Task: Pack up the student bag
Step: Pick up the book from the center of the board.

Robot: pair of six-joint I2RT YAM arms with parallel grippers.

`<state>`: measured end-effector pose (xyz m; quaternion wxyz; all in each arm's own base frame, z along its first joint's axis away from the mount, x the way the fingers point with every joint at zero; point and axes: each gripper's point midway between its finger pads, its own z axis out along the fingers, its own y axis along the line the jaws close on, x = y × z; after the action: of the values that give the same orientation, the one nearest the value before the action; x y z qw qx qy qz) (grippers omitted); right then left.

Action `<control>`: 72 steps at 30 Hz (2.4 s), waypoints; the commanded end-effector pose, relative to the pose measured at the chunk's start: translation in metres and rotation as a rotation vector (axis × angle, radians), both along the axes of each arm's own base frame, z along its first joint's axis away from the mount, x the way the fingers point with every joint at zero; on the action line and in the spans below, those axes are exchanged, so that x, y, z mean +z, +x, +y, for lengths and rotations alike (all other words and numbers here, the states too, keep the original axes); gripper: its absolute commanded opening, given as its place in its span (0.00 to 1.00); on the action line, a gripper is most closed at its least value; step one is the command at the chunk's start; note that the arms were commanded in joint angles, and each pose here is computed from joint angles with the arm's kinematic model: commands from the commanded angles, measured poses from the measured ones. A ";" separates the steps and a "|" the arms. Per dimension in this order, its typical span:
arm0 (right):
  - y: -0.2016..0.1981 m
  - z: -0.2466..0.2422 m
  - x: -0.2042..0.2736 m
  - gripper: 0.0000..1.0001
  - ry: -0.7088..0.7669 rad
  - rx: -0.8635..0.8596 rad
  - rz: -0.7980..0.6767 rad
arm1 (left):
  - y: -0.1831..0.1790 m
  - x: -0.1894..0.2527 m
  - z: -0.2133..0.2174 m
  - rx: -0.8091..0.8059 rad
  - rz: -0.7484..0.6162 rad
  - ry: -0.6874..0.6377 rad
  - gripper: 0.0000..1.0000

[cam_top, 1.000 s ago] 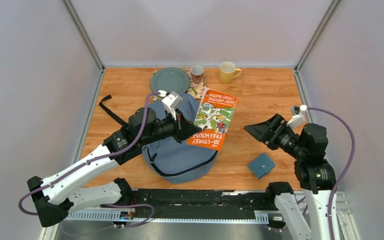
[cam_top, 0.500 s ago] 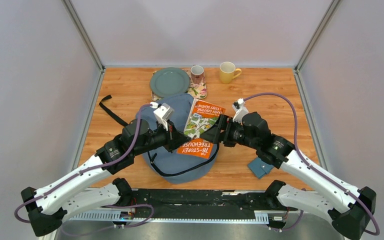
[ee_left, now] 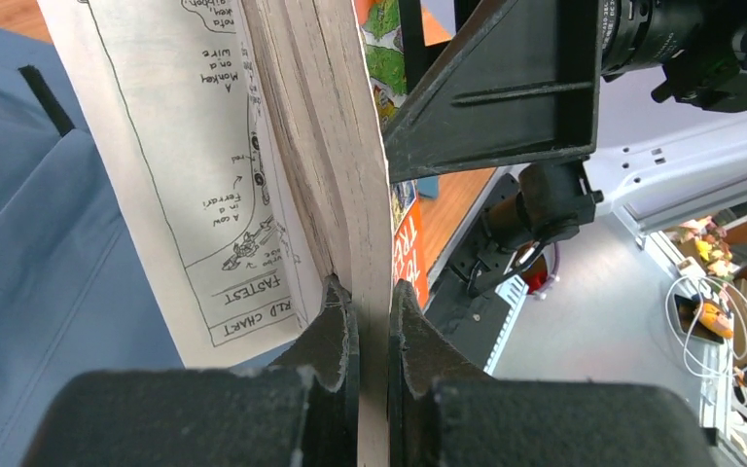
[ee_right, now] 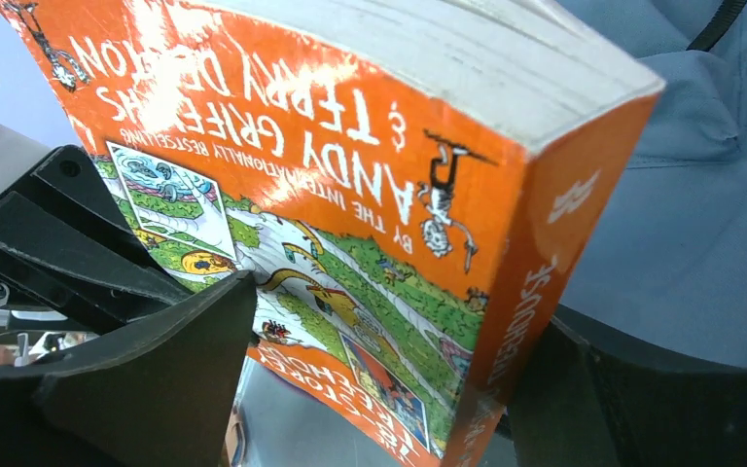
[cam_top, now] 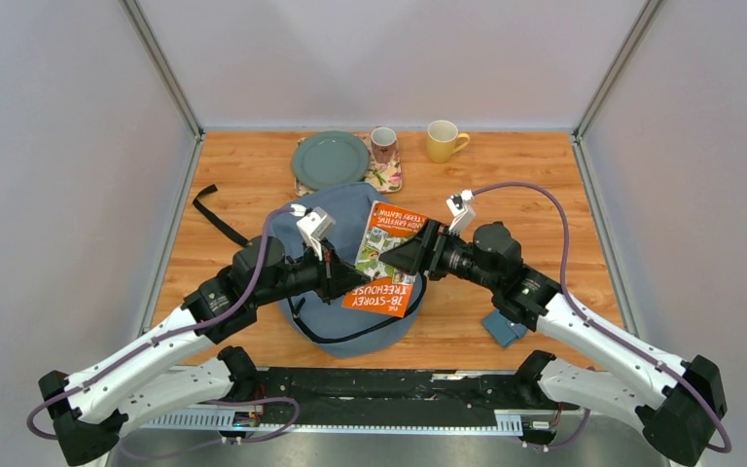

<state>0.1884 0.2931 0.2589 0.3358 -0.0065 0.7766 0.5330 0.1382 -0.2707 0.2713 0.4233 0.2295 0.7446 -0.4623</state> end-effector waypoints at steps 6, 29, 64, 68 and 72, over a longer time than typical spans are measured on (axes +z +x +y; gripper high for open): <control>-0.007 0.009 0.047 0.28 0.183 0.058 -0.118 | -0.004 0.035 -0.003 -0.026 -0.073 -0.089 0.00; -0.062 -0.005 0.096 0.00 0.359 0.250 -0.233 | 0.037 0.041 0.010 0.065 -0.095 -0.208 0.84; 0.004 -0.076 0.044 0.71 -0.093 -0.275 -0.172 | 0.034 0.025 0.020 0.012 -0.003 -0.239 0.00; 0.013 -0.088 0.041 0.72 -0.112 -0.362 -0.155 | 0.037 0.030 0.021 0.023 -0.021 -0.237 0.00; 0.018 -0.094 0.037 0.72 -0.114 -0.415 -0.129 | 0.044 0.029 0.026 0.070 -0.041 -0.203 0.00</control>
<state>0.1936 0.2161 0.2875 0.4592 0.0520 0.7737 0.4334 0.1734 -0.2512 0.2531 0.4031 0.1567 0.7336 -0.5242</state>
